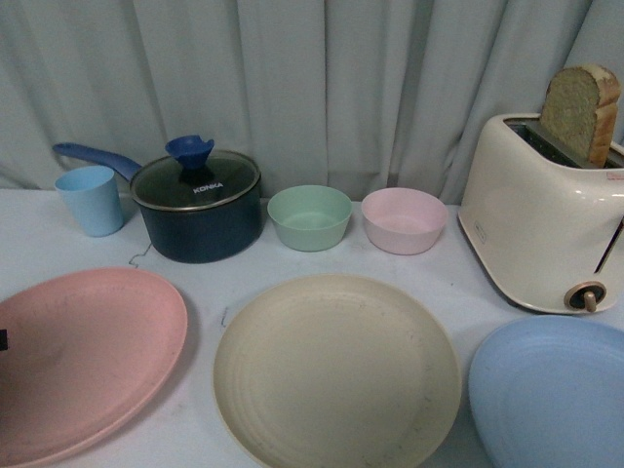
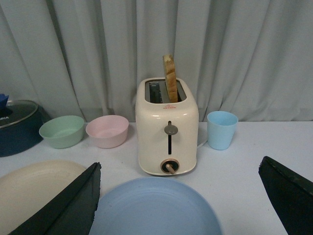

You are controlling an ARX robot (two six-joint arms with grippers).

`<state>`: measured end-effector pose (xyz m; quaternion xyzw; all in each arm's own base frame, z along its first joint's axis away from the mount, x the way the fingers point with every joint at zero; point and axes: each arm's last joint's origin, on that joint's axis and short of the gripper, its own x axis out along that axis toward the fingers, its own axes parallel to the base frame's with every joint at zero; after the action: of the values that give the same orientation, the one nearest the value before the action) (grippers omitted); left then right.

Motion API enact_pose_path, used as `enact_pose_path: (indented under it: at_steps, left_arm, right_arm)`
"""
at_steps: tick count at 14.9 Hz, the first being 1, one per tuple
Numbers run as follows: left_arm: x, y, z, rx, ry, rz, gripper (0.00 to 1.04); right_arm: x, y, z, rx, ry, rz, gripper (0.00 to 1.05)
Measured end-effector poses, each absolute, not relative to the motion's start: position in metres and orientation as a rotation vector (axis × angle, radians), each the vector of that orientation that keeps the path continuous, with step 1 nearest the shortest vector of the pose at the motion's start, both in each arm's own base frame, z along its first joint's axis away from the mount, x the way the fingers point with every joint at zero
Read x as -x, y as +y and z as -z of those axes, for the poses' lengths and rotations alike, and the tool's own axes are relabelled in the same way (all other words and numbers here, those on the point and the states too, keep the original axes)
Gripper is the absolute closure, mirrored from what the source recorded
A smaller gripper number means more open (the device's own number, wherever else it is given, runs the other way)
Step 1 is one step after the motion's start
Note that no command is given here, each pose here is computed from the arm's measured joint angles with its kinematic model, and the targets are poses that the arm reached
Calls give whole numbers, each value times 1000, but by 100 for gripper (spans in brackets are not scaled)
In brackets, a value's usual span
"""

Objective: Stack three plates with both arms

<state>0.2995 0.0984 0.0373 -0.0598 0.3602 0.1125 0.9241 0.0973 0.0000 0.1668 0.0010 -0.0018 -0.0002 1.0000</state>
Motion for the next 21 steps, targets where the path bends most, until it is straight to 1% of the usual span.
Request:
enact_pose_path:
  at_steps: [1, 3, 4, 7, 10, 11, 13, 15, 16, 17, 18, 21]
  left_arm:
    - [-299, 98, -39, 124, 742, -232, 77]
    - [-298, 98, -47, 144, 729, -217, 96]
    - [-298, 100, -55, 156, 717, -217, 101]
    - [-290, 105, -84, 160, 700, -227, 102]
    - [-280, 99, -131, 134, 637, -199, 102]
    - [-280, 88, -149, 120, 588, -159, 102]
    - [-280, 70, -166, 111, 546, -104, 102]
    - [-282, 35, -180, 103, 505, -2, 102]
    - [-283, 16, -181, 102, 504, 40, 102]
    - [-289, -22, -173, 90, 514, 122, 102]
    - [-303, -74, -138, 90, 606, 223, 102]
    - [-310, -83, -122, 108, 633, 212, 102]
  right_arm:
    - [-97, 0, -167, -2, -4, 0, 6]
    - [-97, 0, -167, -2, -4, 0, 6]
    - [-97, 0, -167, -2, -4, 0, 6]
    - [-97, 0, -167, -2, -4, 0, 6]
    - [-97, 0, -167, -2, -4, 0, 6]
    - [-97, 0, -167, -2, -4, 0, 6]
    - [-97, 0, -167, -2, -4, 0, 6]
    - [-97, 0, -167, -2, -4, 0, 6]
    - [-97, 0, -167, -2, -4, 0, 6]
    - [-97, 0, -167, -2, -4, 0, 6]
    - [-97, 0, -167, -2, -4, 0, 6]
    - [-97, 0, -167, -2, -4, 0, 6]
